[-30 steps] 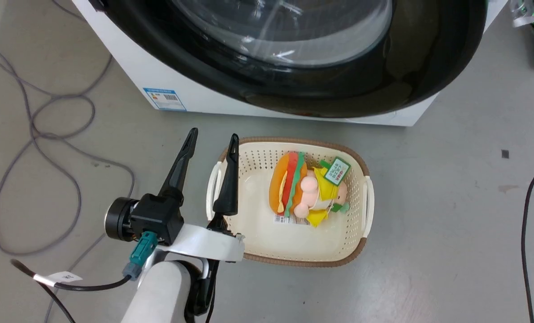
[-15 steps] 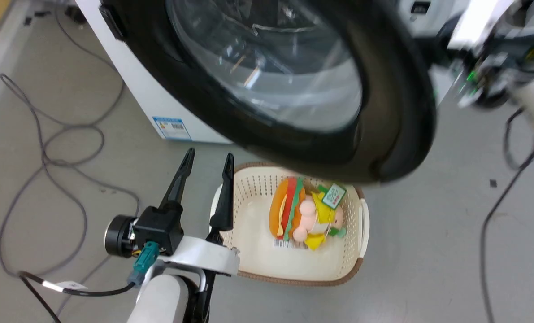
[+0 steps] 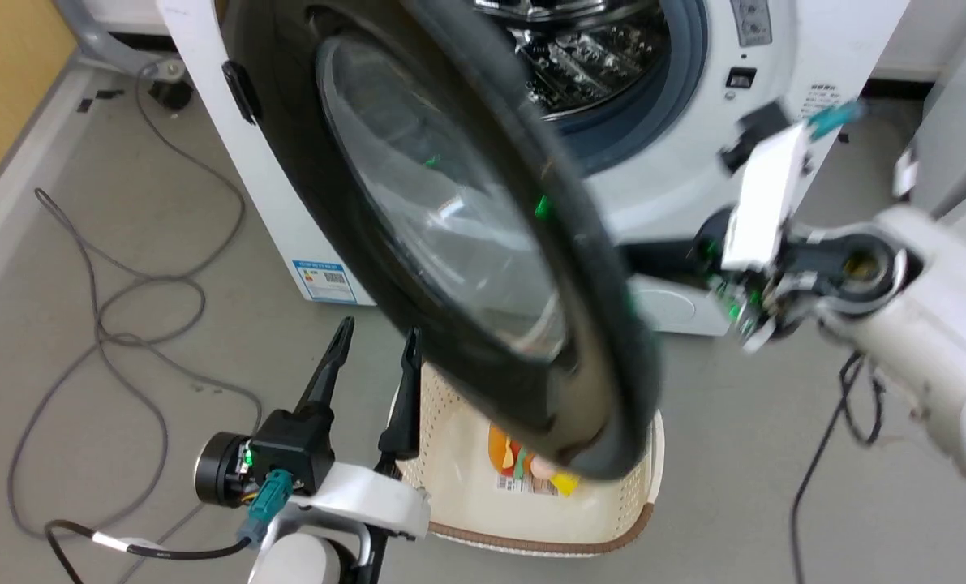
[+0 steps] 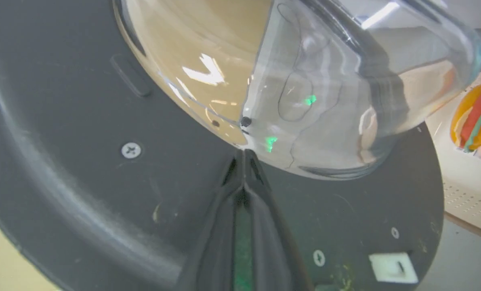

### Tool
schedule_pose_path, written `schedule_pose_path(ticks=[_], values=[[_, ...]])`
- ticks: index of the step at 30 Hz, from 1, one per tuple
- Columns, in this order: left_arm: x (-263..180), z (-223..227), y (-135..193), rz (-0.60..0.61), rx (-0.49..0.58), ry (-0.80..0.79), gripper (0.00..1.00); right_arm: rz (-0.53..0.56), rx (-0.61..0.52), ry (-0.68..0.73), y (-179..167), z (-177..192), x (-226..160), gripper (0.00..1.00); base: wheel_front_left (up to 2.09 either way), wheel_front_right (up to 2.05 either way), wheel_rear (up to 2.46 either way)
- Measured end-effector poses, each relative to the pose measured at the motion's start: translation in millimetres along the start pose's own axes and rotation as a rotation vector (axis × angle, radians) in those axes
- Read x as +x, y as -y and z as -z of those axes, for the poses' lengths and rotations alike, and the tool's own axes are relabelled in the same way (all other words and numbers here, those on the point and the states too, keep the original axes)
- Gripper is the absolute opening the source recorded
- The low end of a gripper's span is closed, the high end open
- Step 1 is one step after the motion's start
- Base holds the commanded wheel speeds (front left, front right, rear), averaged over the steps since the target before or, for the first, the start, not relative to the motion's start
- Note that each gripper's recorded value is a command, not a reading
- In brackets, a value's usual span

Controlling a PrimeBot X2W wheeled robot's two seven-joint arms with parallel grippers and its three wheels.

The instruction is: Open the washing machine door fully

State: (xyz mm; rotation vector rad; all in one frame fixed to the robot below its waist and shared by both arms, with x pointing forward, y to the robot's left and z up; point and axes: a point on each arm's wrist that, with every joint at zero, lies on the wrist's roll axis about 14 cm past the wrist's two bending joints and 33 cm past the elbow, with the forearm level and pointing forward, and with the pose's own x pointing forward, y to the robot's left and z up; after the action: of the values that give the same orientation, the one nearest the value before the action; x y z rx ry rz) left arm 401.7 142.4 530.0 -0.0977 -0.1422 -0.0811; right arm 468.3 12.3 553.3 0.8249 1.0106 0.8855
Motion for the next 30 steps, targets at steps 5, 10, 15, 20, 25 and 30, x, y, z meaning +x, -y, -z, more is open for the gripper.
schedule_pose_path(ticks=[5, 10, 15, 20, 25, 30], values=[[-8.0, 1.8, -2.7, -0.011, 0.000, -0.010, 1.00, -0.077, 0.001, -0.071, -16.9, 38.8, 8.0, 0.00, 0.00, 0.00, 0.00], [-12.2, 1.9, -5.3, -0.019, 0.001, -0.014, 1.00, -0.131, 0.008, -0.129, -29.7, 72.7, 12.0, 0.00, 0.00, 0.00, 0.00], [-15.5, 4.3, -7.2, -0.026, 0.000, -0.023, 1.00, -0.159, 0.017, -0.140, -37.6, 85.3, 12.4, 0.00, 0.00, 0.00, 0.00], [-16.5, 5.6, -7.5, -0.027, 0.000, -0.028, 1.00, -0.179, 0.051, -0.153, -38.8, 100.8, 15.8, 0.00, 0.00, 0.00, 0.00], [-19.3, 5.4, -8.5, -0.030, 0.001, -0.029, 1.00, -0.197, 0.078, -0.152, -42.3, 114.0, 19.8, 0.00, 0.00, 0.00, 0.00], [-27.2, 6.8, -9.2, -0.034, -0.001, -0.037, 1.00, -0.219, 0.115, 0.078, -45.4, 90.0, 16.2, 1.00, 0.00, 0.00, 0.00]])
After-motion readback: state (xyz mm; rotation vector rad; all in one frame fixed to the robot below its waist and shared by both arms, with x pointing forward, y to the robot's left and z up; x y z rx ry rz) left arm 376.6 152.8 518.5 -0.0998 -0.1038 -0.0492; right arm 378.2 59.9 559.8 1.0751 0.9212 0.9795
